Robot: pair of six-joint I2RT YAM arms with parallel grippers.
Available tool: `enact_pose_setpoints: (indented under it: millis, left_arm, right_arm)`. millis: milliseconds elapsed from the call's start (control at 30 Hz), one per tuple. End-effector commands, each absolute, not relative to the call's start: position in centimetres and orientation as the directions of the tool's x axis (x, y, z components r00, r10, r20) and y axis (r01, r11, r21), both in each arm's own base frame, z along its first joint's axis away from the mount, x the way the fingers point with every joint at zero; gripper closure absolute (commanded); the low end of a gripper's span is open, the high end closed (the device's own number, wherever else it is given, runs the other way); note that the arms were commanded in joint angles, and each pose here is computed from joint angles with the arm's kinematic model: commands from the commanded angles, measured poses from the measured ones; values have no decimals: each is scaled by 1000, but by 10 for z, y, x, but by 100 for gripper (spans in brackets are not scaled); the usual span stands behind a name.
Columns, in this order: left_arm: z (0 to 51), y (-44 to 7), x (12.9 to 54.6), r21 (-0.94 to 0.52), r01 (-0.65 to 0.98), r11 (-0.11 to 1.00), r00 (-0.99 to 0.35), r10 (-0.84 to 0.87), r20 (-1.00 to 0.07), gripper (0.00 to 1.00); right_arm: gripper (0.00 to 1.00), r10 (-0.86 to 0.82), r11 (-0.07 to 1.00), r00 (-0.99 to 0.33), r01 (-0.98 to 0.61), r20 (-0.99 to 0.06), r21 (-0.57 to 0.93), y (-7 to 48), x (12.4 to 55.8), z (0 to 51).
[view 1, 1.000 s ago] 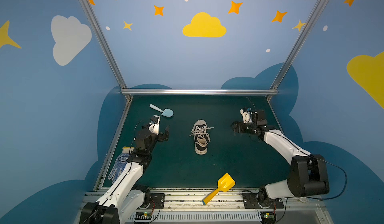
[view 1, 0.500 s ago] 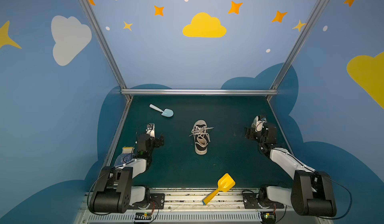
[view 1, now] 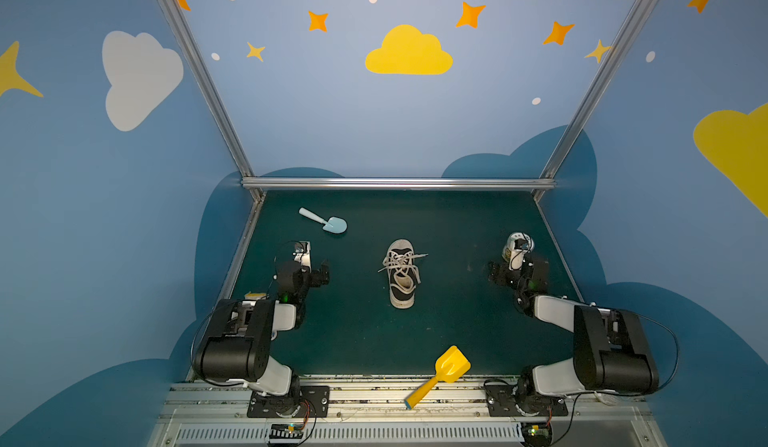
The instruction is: Tie the shoes
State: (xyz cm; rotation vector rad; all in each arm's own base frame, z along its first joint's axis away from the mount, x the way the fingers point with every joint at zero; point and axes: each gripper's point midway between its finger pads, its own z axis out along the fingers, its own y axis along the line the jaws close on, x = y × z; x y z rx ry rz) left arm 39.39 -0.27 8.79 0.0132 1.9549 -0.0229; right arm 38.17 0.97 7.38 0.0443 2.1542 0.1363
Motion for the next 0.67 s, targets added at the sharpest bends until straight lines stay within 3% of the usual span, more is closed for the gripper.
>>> enact_pose_setpoints:
  millis: [0, 633]
  left_arm:
    - [81, 3, 395, -20, -7, 1000, -411, -21, -911, 0]
    - [81, 10, 391, -14, -54, 998, -406, -35, -913, 0]
  right_arm:
    - [12, 87, 993, -530, -19, -844, 114, 12, 391, 86]
    - [12, 62, 997, -538, 0, -841, 74, 13, 392, 84]
